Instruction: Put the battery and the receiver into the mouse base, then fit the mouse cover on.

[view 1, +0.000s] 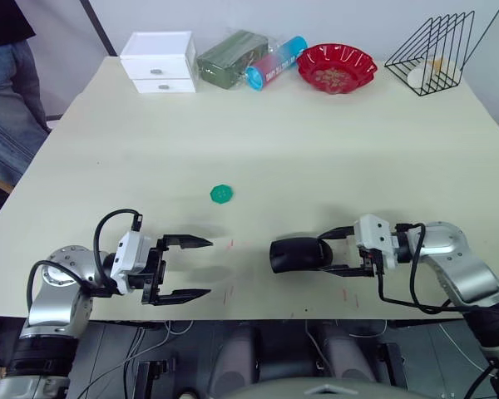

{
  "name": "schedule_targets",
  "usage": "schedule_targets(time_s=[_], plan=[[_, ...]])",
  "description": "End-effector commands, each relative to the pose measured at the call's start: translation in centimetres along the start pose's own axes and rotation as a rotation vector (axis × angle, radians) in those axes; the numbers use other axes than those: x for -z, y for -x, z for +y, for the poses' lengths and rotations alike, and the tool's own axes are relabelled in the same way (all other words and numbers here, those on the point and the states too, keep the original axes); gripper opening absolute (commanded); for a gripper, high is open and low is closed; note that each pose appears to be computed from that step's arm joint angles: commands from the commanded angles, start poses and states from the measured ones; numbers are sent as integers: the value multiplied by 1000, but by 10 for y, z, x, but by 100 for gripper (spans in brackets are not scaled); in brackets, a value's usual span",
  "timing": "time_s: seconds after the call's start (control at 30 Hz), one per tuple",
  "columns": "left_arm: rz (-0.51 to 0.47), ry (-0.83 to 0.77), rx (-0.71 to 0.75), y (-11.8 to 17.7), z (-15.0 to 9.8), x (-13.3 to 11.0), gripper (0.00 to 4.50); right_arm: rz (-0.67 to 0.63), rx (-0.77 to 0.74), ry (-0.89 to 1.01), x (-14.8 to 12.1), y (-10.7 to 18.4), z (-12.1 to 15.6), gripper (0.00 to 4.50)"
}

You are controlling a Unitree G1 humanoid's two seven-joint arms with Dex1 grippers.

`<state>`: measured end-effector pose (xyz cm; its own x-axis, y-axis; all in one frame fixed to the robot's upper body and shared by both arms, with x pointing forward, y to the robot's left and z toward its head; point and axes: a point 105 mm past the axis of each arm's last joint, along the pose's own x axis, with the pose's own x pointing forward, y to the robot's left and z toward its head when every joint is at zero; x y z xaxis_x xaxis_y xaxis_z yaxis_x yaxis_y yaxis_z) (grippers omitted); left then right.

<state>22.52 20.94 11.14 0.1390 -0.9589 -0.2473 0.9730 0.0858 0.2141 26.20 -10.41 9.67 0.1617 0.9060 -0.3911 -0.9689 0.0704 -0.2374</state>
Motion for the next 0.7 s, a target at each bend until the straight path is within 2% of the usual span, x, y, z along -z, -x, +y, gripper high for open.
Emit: schedule_targets(time_s=[0.03, 0.4, 0.7], plan=[[-8, -30, 27, 2, -2, -6, 450, -3, 14, 35, -8, 2, -4, 314], [-11, -33, 30, 2, -1, -6, 450, 29, 28, 17, -3, 5, -6, 314], [-11, -31, 31, 1, -1, -6, 450, 16, 17, 34, -11, 2, -5, 314]])
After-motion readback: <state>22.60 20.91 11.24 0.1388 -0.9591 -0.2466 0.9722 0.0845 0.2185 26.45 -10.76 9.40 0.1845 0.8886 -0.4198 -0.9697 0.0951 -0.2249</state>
